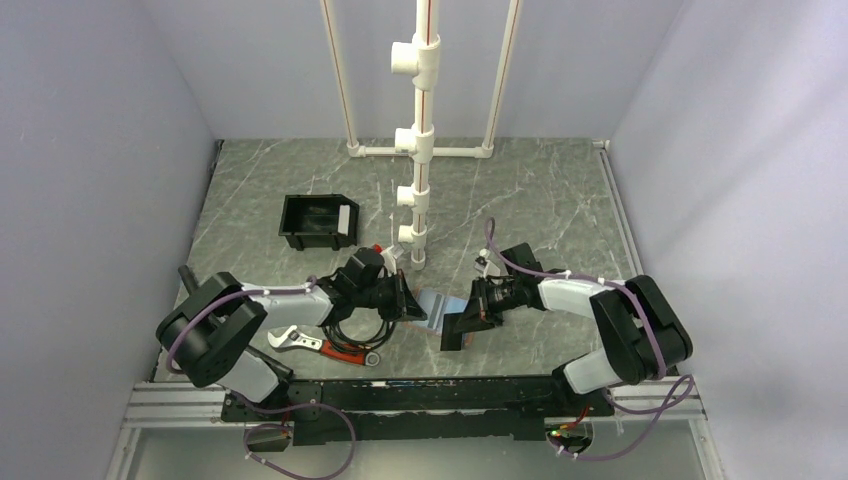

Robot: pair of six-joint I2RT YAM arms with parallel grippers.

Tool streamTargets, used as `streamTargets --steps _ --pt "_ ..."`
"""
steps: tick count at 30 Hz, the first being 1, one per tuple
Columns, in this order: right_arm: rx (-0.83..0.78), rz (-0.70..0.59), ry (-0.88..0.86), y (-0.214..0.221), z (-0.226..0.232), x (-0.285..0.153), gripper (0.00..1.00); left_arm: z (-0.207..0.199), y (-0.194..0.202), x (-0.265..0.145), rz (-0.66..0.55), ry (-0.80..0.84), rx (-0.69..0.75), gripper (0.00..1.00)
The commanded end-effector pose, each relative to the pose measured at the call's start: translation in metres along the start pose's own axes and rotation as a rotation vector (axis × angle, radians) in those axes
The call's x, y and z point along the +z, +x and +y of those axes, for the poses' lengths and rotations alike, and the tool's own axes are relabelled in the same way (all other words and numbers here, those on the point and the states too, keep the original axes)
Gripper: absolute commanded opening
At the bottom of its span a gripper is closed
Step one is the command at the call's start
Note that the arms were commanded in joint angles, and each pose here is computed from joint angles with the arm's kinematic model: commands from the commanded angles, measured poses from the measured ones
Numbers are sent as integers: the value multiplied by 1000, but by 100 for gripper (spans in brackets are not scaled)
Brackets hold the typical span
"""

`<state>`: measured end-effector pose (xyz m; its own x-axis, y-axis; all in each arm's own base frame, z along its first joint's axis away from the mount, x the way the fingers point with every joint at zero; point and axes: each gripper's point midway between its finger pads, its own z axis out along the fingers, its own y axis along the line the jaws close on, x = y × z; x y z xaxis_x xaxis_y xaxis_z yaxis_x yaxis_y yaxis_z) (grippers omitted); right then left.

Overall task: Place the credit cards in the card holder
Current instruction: Insert the credit card into the card holder.

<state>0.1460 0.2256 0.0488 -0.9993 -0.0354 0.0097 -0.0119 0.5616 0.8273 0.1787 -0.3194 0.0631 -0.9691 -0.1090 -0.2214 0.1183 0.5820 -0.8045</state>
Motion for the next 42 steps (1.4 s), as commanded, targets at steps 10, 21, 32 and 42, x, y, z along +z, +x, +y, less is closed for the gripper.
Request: streamTargets --steps 10,21,32,42 --pt "-64 -12 -79 -16 3 4 0 19 -10 13 -52 -64 5 2" --pt "-55 2 -106 -21 4 6 0 40 -1 11 -57 -119 -46 0" --pt "-74 -15 -119 -34 9 8 0 42 2 10 -51 -116 -53 0" --pt "-39 -23 -86 -34 -3 8 0 42 3 6 -57 -119 -51 0"
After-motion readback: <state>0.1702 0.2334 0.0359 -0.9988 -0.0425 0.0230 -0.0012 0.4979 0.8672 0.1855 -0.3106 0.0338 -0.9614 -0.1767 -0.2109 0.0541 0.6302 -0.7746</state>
